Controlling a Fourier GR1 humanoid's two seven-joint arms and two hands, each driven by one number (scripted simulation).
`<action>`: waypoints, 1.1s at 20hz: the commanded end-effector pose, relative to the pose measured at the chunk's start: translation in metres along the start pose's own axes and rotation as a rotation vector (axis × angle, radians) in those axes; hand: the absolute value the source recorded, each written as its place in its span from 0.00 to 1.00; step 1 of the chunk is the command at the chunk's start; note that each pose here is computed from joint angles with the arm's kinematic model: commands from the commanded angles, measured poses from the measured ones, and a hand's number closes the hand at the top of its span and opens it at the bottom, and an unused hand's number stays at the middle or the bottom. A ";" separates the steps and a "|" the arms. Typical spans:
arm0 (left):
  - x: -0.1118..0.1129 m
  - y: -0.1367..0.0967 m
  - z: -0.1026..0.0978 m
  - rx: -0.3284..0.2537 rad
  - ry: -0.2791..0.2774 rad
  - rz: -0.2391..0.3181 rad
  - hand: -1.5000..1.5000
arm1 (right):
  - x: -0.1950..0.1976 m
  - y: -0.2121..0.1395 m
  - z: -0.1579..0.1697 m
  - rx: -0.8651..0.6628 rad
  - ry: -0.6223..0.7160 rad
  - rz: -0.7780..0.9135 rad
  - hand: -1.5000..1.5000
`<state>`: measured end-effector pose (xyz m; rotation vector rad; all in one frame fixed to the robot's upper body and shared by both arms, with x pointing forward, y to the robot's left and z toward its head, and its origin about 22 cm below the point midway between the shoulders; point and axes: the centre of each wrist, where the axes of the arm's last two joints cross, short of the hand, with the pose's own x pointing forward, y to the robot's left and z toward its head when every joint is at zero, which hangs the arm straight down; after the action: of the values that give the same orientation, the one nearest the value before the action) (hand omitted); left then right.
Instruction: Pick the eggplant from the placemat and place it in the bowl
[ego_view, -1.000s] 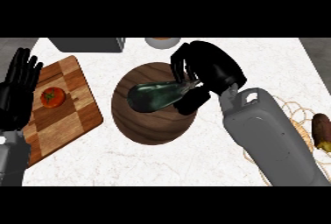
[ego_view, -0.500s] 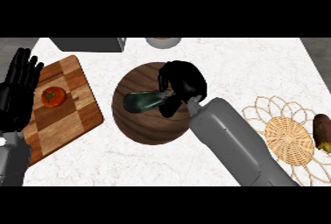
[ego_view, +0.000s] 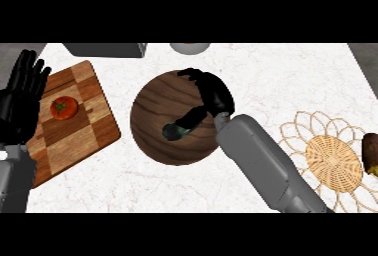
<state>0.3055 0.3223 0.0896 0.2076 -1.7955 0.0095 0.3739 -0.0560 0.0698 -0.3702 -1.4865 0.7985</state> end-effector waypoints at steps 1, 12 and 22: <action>-0.006 -0.006 0.008 0.001 -0.007 -0.007 0.50 | -0.008 -0.008 -0.006 -0.141 -0.075 -0.128 0.00; 0.003 0.001 0.009 0.012 -0.001 0.002 0.50 | -0.087 -0.093 -0.002 -0.445 -0.003 -0.329 0.00; -0.005 0.008 0.010 0.039 0.016 -0.014 0.50 | -0.190 -0.165 0.052 -0.470 -0.063 -0.433 0.00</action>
<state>0.2950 0.3278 0.0814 0.2361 -1.7820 0.0292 0.3985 -0.2726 0.0602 -0.3771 -1.7029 0.1356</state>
